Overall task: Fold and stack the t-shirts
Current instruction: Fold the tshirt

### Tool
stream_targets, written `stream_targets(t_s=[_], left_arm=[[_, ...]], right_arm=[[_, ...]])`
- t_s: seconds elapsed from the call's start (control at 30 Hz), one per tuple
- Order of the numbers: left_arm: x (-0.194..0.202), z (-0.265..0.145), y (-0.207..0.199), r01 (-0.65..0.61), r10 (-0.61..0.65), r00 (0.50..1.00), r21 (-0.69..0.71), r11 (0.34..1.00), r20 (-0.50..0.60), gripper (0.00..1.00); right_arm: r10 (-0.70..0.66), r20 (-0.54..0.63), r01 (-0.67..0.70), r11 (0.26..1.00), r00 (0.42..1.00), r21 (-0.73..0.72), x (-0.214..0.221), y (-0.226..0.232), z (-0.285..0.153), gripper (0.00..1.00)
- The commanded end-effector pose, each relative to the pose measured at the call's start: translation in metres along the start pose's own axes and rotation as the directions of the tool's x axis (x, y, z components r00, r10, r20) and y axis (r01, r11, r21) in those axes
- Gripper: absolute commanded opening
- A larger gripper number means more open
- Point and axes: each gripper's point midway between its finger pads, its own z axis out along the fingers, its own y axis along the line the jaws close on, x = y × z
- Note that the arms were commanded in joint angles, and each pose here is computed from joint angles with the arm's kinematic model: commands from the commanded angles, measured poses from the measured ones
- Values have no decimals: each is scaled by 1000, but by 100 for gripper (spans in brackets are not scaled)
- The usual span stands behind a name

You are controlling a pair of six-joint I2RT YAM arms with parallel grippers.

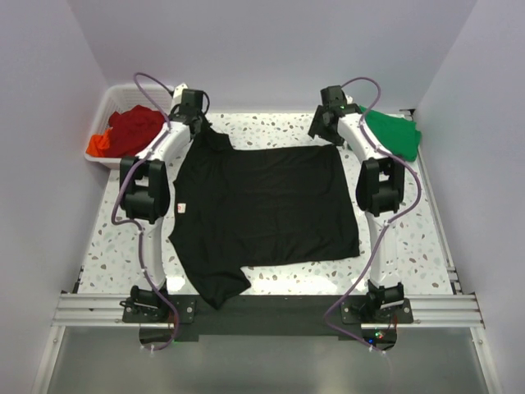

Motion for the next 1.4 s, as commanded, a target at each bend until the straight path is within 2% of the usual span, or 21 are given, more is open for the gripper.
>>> stream_targets(t_s=[0.0,0.37,0.97,1.07,1.13,1.23,1.27,1.37], left_arm=[[-19,-26,-3,-18,17,999,14,1000,47,0],[-22,-40,-6,-25,23,999,36,999,47,0],[-15,-51,-4,-32,31,999,44,999,29,0],[-16,-53,-3,-35,34,999,40,999,30,0],[-17,-54,-2,-35,34,999,36,999,33,0],[-20,-57,-2,-35,33,999,33,999,42,0],[-22,-58,-2,-34,32,998,33,999,45,0],[-25,-61,-3,-36,35,998,35,999,52,0]], right_arm=[[43,12,-43,999,999,4,-21,-12,3,75],[53,-19,-51,997,998,64,-9,-35,32,73],[24,-25,-22,998,999,66,0,-36,60,53],[22,-17,-21,997,1000,69,-2,-36,61,52],[21,-13,-20,998,1000,66,-4,-36,59,48],[24,-7,-24,998,1000,60,-6,-34,58,26],[23,-5,-22,998,1000,61,-7,-34,56,14],[19,2,-19,997,1000,69,-10,-36,52,7]])
